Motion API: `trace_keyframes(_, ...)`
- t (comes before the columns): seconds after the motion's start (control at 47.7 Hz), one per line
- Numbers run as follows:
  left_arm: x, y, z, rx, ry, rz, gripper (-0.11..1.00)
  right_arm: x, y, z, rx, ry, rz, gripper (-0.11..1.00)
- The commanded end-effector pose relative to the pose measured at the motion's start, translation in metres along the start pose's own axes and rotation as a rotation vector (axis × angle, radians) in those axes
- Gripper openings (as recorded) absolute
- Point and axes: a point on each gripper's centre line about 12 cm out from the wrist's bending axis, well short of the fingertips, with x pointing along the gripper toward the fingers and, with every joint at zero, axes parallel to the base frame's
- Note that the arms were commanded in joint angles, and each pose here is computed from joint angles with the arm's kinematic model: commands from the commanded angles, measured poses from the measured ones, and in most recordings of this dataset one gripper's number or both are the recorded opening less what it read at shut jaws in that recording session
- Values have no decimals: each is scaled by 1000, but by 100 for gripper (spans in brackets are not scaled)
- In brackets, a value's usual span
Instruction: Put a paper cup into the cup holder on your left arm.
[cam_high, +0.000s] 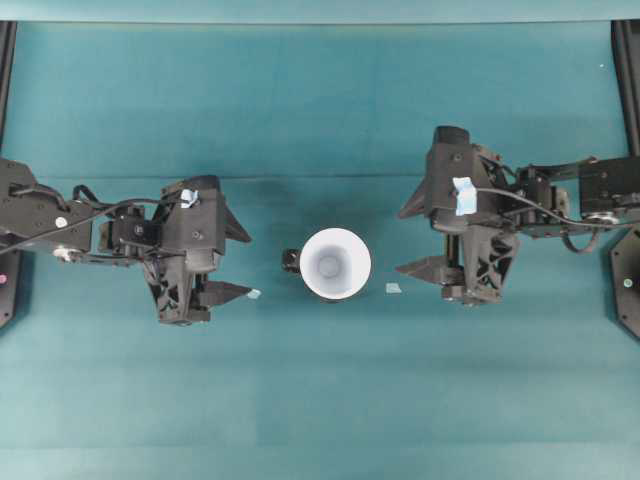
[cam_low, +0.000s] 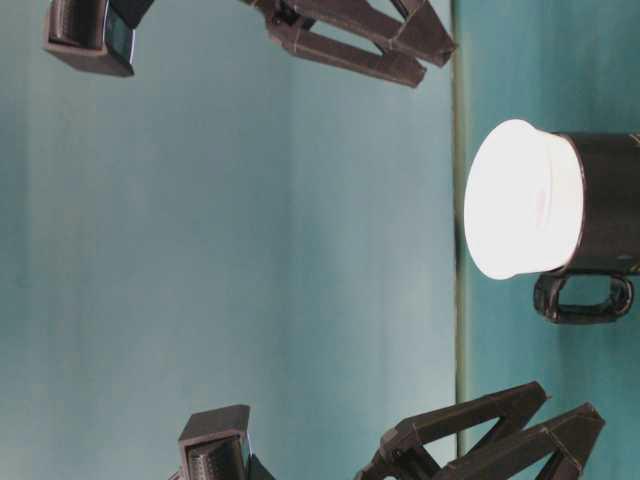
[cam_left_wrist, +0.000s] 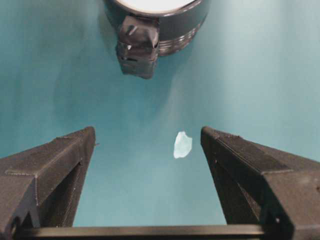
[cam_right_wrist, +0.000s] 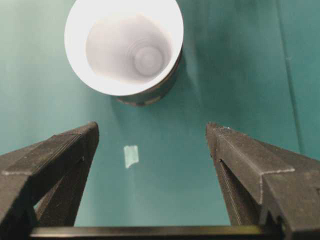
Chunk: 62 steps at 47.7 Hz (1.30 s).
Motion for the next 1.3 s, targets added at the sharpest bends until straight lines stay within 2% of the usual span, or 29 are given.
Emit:
trace_keyframes(0.0,-2,0,7,3,-28,-1,91,-6,1,6,1,-32,2,90)
trace_keyframes(1.28,-2,0,9,-2,-26,-1,90,-5,1,6,1,-67,1,91)
